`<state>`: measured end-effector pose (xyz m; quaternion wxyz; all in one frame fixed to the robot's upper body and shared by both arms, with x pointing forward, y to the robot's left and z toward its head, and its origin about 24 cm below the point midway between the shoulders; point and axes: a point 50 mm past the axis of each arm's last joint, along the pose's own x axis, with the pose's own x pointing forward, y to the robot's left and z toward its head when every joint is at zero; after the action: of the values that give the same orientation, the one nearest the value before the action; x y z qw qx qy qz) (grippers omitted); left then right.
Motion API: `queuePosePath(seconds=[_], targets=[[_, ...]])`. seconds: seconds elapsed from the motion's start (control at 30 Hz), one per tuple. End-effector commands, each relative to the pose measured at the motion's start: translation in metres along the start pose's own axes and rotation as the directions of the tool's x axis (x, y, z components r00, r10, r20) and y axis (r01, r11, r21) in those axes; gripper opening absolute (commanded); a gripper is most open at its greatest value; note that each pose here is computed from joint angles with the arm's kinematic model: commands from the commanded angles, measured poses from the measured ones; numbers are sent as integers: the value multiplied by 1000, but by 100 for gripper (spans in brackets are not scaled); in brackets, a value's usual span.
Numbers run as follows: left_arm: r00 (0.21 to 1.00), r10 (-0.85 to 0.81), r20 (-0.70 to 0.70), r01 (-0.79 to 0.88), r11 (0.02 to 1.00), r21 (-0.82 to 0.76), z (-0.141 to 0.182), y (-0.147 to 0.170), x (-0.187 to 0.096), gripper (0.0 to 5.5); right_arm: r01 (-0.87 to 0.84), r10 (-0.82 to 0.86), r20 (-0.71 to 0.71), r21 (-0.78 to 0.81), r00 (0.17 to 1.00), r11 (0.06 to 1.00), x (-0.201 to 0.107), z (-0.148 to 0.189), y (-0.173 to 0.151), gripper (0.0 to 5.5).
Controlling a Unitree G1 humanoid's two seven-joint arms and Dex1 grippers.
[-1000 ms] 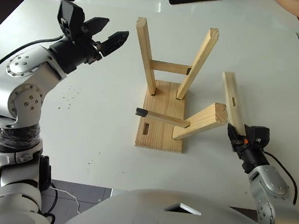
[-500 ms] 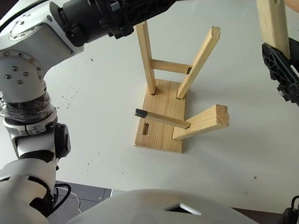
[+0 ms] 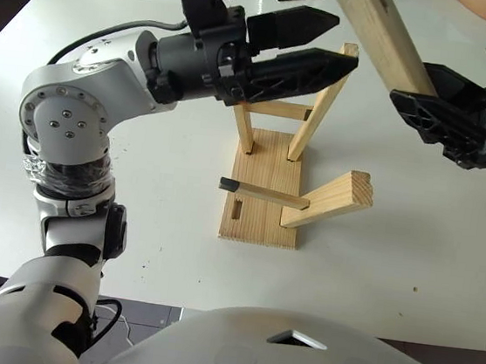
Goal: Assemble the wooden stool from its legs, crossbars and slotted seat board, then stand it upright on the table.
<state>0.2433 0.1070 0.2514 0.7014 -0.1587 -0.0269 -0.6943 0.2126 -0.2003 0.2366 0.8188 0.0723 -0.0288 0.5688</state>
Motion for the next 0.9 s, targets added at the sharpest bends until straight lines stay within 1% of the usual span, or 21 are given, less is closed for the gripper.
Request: queuePosePath(seconds=[0.03,0.27,0.37,0.47,0.77,0.9], targets=[[1000,-29,-5,29,1000,12,1,2,6,416,-80,80,1,50,997,996,1,4,-1,205],[991,-39,128,40,999,-5,17,5,6,416,-167,168,-7,103,986,981,-2,5,1,205],[987,-51,149,50,999,12,22,3,8,416,-189,191,-15,108,981,976,-2,5,2,205],[986,-74,149,71,997,24,24,0,9,416,-200,204,-22,107,979,974,-2,5,2,205],[988,-128,85,127,992,19,18,-7,11,416,-238,246,-69,114,967,965,2,-2,5,205],[986,-145,88,145,989,10,19,-8,10,358,-243,253,-88,114,963,963,1,-3,6,205]])
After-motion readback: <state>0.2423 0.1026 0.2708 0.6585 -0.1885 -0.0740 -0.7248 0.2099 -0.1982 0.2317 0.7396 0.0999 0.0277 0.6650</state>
